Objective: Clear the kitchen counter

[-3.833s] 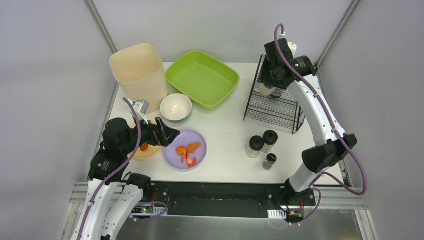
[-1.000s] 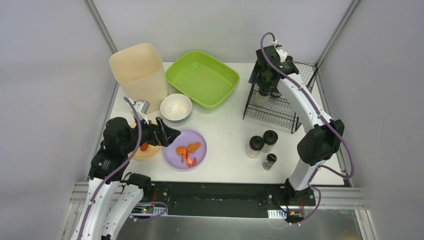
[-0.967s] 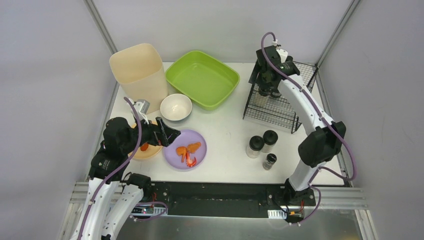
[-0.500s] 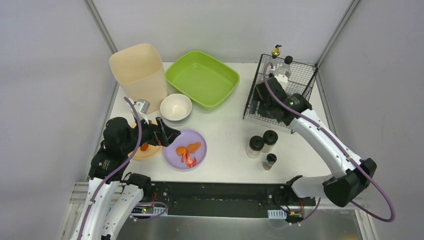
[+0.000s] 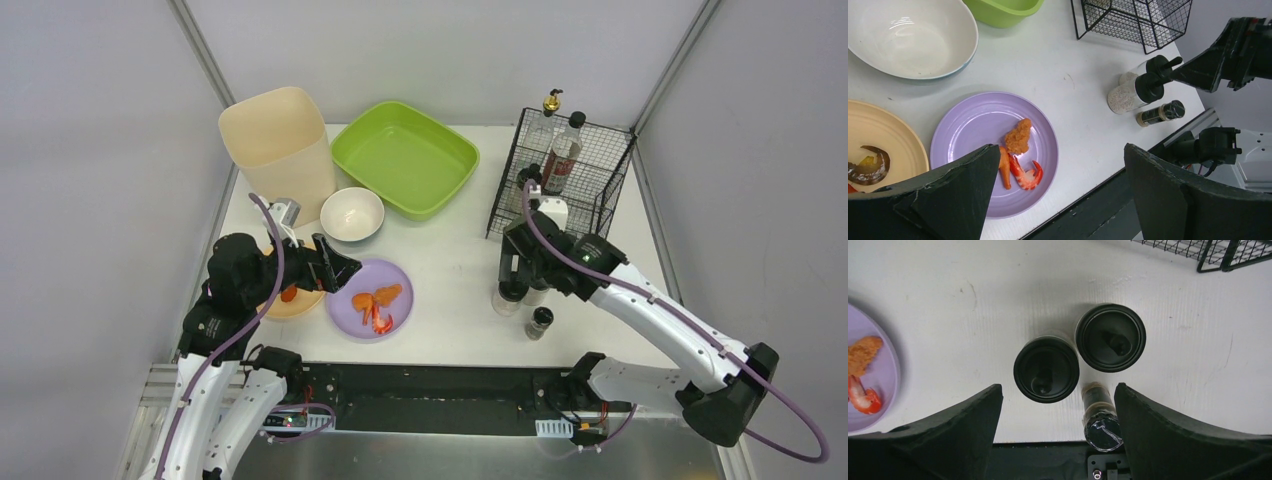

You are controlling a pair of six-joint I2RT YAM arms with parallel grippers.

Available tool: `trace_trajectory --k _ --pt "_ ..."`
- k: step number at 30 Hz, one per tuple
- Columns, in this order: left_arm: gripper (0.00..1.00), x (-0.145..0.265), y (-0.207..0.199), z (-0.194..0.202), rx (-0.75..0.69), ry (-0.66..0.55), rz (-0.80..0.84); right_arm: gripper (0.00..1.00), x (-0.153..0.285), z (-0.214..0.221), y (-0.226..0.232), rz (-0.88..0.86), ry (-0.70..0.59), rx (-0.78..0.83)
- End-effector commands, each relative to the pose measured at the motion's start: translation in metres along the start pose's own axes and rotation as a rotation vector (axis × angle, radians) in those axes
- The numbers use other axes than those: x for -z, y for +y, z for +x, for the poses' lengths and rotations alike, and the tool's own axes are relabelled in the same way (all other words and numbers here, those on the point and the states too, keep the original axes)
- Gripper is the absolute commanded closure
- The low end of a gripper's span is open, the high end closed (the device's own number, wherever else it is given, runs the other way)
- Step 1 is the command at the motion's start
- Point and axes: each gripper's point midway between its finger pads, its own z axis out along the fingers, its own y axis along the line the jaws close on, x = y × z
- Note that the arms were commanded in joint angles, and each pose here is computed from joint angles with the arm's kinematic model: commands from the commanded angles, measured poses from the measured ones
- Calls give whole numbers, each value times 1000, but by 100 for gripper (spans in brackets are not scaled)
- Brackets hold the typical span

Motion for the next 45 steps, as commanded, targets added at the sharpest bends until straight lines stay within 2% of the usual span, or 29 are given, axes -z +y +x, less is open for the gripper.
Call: trace_trajectory --k 1,15,30,39,45 --pt "0 -2 -3 -6 -8 -16 24 14 -11 20 1 18 40 -36" --pt "0 -1 -5 -6 -10 -19 32 13 -48 30 20 56 34 -131" --pt "0 0 -6 -7 -12 -23 34 14 -62 38 21 92 51 -133" --pt "0 0 -6 -7 -12 -24 34 21 -69 47 25 85 82 -122" --pt "0 0 -6 -7 -12 -25 32 33 -68 46 28 67 79 -128"
